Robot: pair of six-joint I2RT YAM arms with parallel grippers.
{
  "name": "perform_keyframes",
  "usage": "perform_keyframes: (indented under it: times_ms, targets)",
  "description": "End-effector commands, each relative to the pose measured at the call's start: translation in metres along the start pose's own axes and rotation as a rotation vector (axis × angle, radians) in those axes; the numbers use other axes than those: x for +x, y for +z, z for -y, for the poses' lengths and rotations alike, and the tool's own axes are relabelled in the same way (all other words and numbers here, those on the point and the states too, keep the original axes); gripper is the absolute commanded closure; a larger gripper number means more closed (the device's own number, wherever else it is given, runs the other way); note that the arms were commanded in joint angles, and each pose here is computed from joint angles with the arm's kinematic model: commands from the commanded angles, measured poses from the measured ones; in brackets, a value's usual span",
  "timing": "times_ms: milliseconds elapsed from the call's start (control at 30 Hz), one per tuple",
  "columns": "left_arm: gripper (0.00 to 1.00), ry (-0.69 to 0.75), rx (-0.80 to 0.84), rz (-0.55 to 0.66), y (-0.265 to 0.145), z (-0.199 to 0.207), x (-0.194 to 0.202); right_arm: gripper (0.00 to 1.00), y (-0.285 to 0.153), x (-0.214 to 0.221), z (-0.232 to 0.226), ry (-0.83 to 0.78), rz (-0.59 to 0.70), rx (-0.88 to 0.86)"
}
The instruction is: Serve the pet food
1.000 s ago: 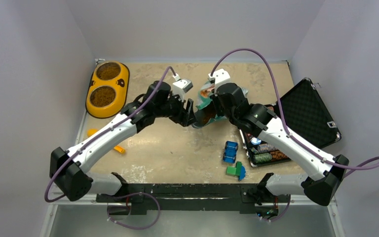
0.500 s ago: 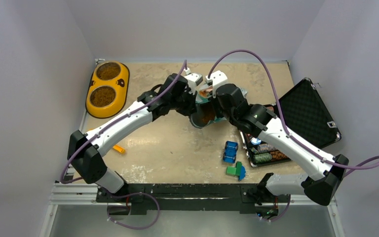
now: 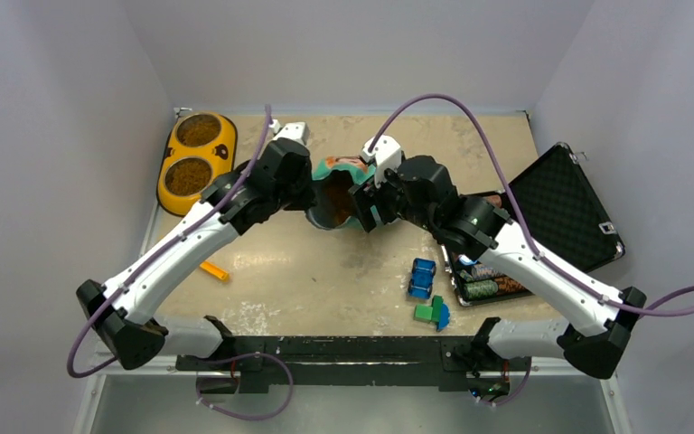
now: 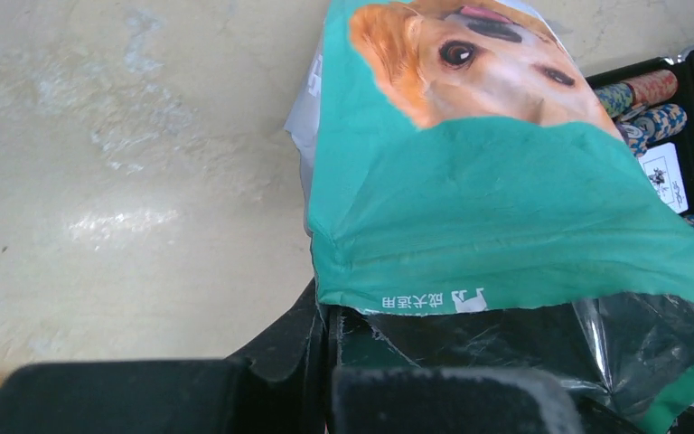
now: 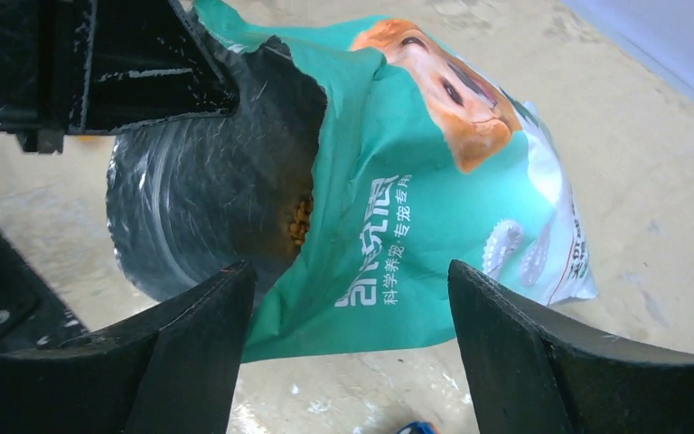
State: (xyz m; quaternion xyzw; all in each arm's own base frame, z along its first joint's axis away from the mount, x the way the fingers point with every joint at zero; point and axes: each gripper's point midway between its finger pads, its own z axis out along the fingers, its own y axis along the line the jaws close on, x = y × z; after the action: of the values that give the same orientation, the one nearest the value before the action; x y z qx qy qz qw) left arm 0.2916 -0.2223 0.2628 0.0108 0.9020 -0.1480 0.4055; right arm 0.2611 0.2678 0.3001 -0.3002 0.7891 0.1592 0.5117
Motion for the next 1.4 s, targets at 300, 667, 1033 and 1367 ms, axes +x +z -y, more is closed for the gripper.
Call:
perform_keyframes:
  times_ms: [300, 667, 1033, 1367]
  targets:
    - [1.0, -0.354, -0.026, 0.111, -0.075, -0.006, -0.051, 0.2, -0.071, -0.031, -0.051, -0.099, 0.24, -0.355]
    - [1.0, -0.548, -0.064, -0.047, -0.091, 0.005, -0.044, 0.3, -0.023, -0.035, -0.058, -0.274, 0.258, -0.207]
    - [1.0, -0.62, -0.1, -0.007, -0.092, -0.012, -0.056, 1.0, -0.028, -0.048, -0.032, -0.282, 0.287, -0.03]
    - [0.14, -0.901, 0.019, -0.11, -0.092, -0.013, -0.051, 1.0, -0.04, -0.042, -0.034, -0.293, 0.282, -0.075]
